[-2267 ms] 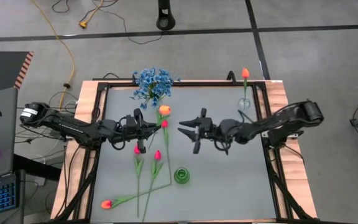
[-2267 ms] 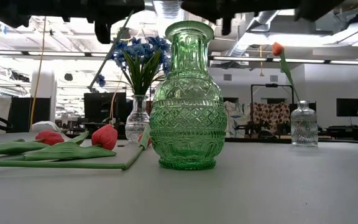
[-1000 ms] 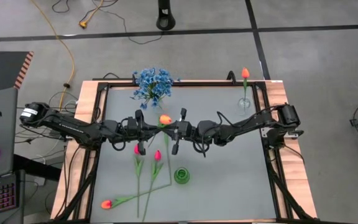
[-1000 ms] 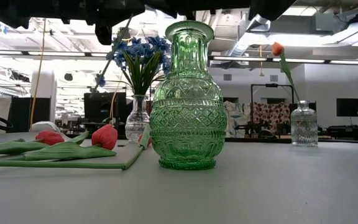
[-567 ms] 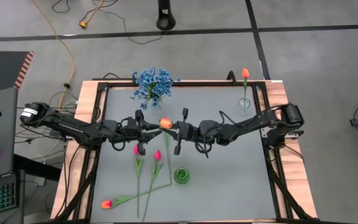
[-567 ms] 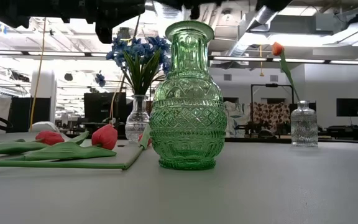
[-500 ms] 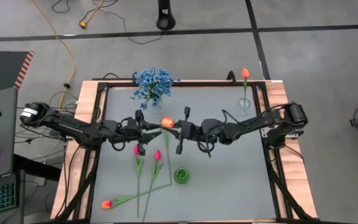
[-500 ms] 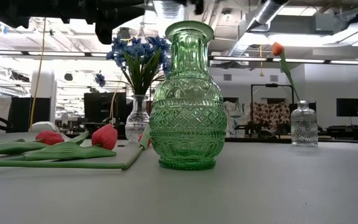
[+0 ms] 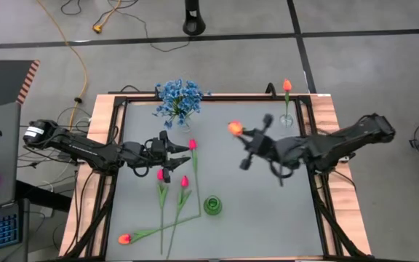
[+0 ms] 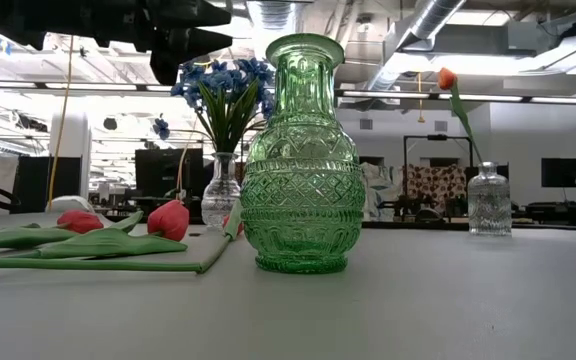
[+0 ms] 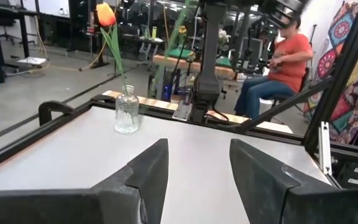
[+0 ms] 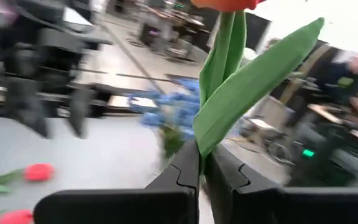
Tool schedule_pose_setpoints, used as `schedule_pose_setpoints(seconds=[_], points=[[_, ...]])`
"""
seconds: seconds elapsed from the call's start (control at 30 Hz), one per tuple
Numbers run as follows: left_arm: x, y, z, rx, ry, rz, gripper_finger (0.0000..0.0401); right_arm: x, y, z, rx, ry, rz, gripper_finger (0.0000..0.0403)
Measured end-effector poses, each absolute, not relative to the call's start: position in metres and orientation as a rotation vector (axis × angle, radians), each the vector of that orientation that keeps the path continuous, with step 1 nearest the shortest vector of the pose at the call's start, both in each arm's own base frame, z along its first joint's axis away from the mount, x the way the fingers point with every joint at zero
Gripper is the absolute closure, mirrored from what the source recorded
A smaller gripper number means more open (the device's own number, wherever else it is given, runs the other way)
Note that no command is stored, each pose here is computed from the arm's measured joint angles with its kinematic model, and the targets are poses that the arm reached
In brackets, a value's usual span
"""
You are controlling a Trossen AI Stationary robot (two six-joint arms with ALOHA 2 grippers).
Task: Sort flowers into vase by color
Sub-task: Put the right orange tulip into the top right transparent vase
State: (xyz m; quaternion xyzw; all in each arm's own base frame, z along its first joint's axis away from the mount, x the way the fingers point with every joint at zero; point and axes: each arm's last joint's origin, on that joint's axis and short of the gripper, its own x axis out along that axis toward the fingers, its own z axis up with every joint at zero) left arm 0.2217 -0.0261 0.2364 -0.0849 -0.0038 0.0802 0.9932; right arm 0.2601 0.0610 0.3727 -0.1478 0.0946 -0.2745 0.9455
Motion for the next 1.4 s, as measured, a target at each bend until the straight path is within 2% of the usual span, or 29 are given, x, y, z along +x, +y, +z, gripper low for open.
schedule_pose_setpoints(seconds=[0.17,0.5,0.73,0.9,1.4], points=[[0.222,-0.026,0.237,-0.175,-0.009,0.161,0.0242,0.227,0.05,0.384,-0.29,0.225,-0.697,0.0364],[0.222,-0.026,0.236,-0.174,-0.004,0.161,0.0242,0.185,0.023,0.373,-0.266,0.348,-0.968,0.0363],[0.222,-0.026,0.236,-0.167,-0.003,0.162,0.0242,0.153,0.013,0.366,-0.264,0.29,-1.193,0.0363],[0.222,-0.026,0.236,-0.16,-0.006,0.162,0.0242,0.143,0.01,0.362,-0.268,0.207,-1.288,0.0363],[0.222,-0.026,0.237,-0.16,-0.008,0.162,0.0242,0.144,-0.009,0.326,-0.243,0.213,-1.42,0.0363]])
